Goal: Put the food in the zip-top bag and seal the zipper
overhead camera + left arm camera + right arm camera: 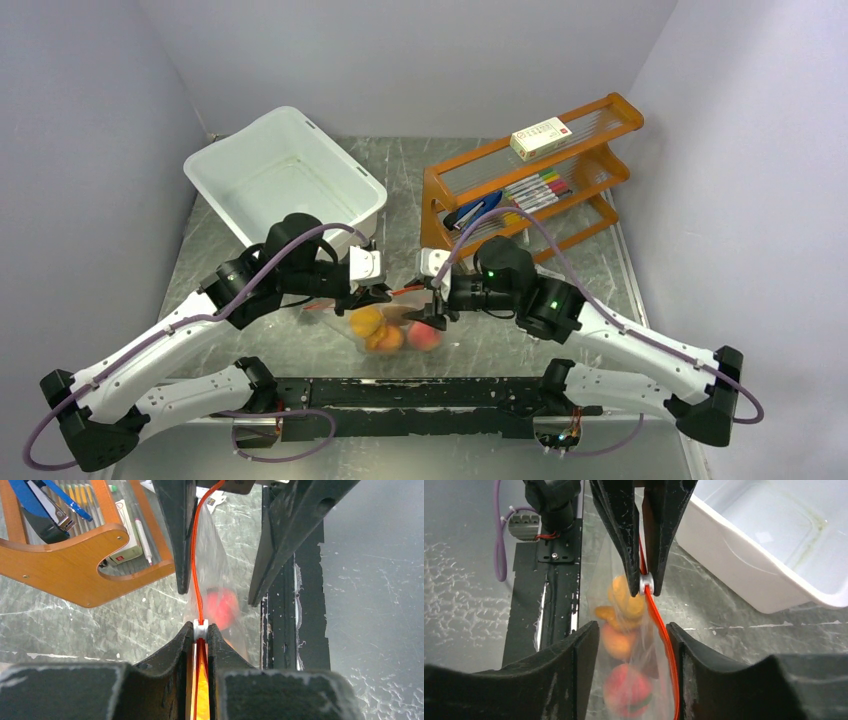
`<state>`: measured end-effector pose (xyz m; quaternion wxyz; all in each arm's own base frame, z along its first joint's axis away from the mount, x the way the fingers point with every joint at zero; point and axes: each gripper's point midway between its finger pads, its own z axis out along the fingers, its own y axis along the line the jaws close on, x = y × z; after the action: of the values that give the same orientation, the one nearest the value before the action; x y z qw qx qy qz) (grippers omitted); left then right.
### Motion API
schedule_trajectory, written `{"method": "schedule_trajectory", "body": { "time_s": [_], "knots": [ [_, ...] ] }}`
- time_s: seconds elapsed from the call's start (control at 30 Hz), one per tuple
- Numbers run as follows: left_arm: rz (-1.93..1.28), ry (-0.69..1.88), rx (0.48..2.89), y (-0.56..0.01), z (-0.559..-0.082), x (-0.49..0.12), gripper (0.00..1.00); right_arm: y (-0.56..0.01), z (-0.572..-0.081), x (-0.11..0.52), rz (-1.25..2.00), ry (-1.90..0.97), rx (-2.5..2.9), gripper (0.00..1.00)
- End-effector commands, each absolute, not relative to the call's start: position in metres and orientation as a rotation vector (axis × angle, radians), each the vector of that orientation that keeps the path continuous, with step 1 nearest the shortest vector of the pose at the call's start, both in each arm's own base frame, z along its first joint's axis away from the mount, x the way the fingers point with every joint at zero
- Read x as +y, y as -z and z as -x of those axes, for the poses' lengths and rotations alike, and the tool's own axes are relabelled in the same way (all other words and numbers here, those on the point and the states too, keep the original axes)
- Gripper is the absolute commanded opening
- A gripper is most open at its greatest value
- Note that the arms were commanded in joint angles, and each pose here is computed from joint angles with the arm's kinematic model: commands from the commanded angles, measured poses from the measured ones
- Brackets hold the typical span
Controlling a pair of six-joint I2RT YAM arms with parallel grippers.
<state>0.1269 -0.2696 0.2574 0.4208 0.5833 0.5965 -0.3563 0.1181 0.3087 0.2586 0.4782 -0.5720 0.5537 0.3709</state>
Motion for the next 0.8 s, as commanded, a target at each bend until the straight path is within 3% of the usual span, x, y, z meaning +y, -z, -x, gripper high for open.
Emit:
{"method": "schedule_trajectory", "body": {
  "time_s": [0.0, 0.07, 0.13, 0.77],
  "knots": [
    [-1.450, 0.941, 1.406, -0.276, -0.124, -0.278, 0.07, -0.271, -0.124, 0.320, 1.410, -0.848, 1.301, 0.46],
    [-1.446, 0.935, 1.409, -0.275, -0.125, -0.278, 0.07, -0.275, -0.126, 0.322, 1.399, -0.840, 1.282, 0.29],
    [-1.451, 0.926, 1.421, -0.272, -0.125, -0.277, 0.07, -0.282, -0.129, 0.320, 1.372, -0.818, 1.270, 0.01],
    [-1.422, 0.792, 1.514, -0.270, -0.121, -0.241, 0.07, -0.296, -0.139, 0.256, 1.146, -0.645, 1.272, 0.00]
  ]
}}
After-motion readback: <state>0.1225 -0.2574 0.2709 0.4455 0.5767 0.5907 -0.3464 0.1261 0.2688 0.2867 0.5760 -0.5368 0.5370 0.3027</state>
